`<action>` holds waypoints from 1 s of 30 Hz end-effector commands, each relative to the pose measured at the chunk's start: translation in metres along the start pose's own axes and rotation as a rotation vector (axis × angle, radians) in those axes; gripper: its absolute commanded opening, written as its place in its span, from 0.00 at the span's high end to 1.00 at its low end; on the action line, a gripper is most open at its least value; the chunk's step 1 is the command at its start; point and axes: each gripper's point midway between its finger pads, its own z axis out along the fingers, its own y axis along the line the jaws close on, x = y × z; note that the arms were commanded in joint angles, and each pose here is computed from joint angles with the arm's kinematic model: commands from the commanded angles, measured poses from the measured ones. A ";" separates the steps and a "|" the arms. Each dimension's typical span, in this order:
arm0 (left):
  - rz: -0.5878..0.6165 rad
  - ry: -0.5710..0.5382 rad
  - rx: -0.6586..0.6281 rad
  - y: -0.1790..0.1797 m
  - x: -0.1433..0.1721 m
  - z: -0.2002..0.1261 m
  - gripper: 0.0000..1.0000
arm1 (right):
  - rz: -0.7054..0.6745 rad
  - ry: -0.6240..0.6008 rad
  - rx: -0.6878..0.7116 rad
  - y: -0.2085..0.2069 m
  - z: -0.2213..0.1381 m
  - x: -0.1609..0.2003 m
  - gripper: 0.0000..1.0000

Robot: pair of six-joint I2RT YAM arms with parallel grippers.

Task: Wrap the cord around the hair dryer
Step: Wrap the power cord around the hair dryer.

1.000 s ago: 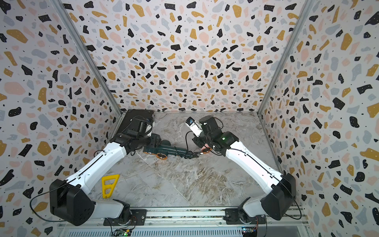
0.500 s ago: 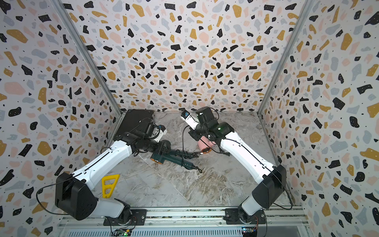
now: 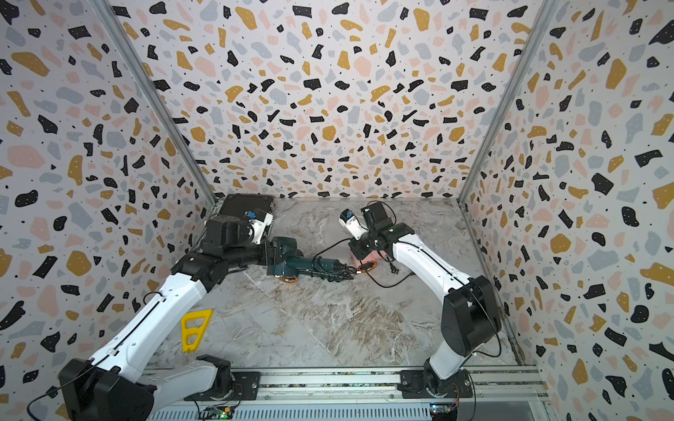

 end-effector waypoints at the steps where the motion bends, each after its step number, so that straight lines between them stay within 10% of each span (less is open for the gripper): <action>1: -0.045 -0.132 0.107 -0.021 -0.029 -0.016 1.00 | 0.083 -0.053 0.031 -0.011 -0.007 0.001 1.00; 17: -0.472 -0.402 -0.160 0.088 -0.047 -0.009 1.00 | 0.159 -0.016 -0.032 0.037 0.013 0.061 1.00; 24: -0.376 -0.388 -0.611 0.141 -0.017 -0.032 1.00 | 0.000 0.043 0.077 0.069 -0.008 0.065 1.00; 30: -0.264 -0.357 -0.751 0.144 -0.012 -0.025 1.00 | -0.091 0.003 0.052 0.093 -0.028 0.037 1.00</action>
